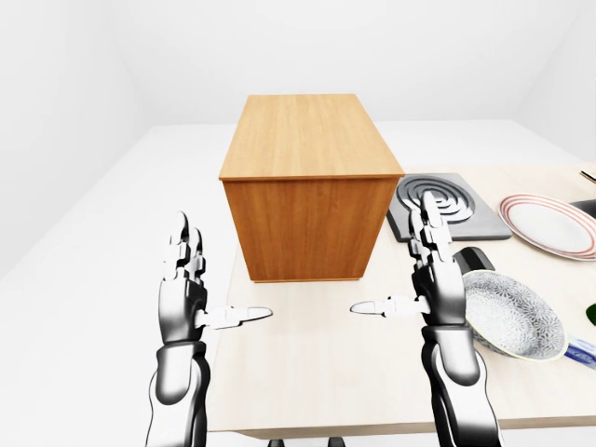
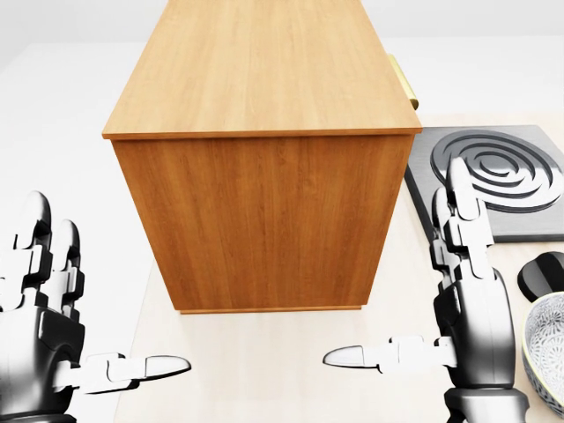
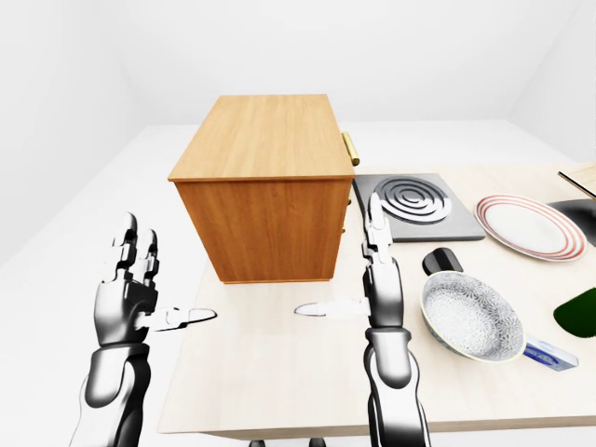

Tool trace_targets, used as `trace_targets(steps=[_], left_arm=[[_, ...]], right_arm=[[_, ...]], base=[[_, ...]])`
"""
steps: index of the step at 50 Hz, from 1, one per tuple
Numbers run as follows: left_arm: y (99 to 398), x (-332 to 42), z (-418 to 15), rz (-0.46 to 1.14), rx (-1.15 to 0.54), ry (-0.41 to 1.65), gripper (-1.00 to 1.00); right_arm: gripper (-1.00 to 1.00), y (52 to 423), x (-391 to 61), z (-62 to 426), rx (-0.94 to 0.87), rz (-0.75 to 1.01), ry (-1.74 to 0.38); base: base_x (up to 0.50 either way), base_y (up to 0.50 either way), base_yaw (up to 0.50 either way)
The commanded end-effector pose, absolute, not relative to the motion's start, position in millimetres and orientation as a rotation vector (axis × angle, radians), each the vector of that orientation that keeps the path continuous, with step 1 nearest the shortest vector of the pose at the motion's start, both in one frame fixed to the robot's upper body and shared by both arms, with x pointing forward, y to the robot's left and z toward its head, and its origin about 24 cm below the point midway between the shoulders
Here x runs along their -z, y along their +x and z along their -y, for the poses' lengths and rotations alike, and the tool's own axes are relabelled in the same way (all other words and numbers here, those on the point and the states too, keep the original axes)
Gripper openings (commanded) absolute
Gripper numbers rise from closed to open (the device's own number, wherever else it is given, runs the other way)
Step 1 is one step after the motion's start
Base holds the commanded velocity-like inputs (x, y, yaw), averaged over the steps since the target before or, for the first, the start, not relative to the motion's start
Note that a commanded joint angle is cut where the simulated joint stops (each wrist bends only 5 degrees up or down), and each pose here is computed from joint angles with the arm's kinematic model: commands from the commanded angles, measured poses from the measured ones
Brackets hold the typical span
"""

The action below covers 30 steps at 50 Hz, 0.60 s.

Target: Put the bowl on the top of the cabinet.

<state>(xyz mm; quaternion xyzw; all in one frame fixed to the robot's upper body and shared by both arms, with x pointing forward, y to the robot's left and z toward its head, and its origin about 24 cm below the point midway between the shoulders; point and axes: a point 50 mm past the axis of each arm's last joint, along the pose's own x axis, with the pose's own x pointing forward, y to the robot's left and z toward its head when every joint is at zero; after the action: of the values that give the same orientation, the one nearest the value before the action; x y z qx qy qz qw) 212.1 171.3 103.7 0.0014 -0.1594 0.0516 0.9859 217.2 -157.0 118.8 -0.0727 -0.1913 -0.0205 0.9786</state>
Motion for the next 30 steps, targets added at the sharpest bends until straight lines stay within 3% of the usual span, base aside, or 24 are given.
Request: trace_targets(steps=[1, 19, 27, 28, 30], left_arm=[[212.8, -103.0, -169.9, 0.318, -0.093, -0.003, 1.0], [210.7, -105.2, -170.9, 0.327, -0.1, 0.001, 1.0], [212.5, -103.3, -171.9, 0.319, -0.109, 0.01, 1.0], [213.2, -101.6, -171.3, 0.311, -0.108, 0.015, 1.0], [213.4, -100.7, -171.2, 0.307, -0.107, 0.017, 1.0]], right_arm=[[1.0, 217.9, -117.0, 157.2, 0.04, 0.377, -0.142], [1.0, 216.4, -125.9, 163.6, 0.094, 0.415, -0.212], [1.0, 214.8, -153.0, 173.5, 0.092, 0.503, -0.493], [1.0, 218.1, -169.7, 205.1, 0.148, 0.443, -0.604], [1.0, 215.5, -173.8, 215.8, 0.165, 0.413, -0.652]], base=[[0.0, 0.0, 0.0], [0.0, 0.0, 0.0], [0.0, 0.0, 0.0], [0.0, 0.0, 0.0], [0.0, 0.0, 0.0]])
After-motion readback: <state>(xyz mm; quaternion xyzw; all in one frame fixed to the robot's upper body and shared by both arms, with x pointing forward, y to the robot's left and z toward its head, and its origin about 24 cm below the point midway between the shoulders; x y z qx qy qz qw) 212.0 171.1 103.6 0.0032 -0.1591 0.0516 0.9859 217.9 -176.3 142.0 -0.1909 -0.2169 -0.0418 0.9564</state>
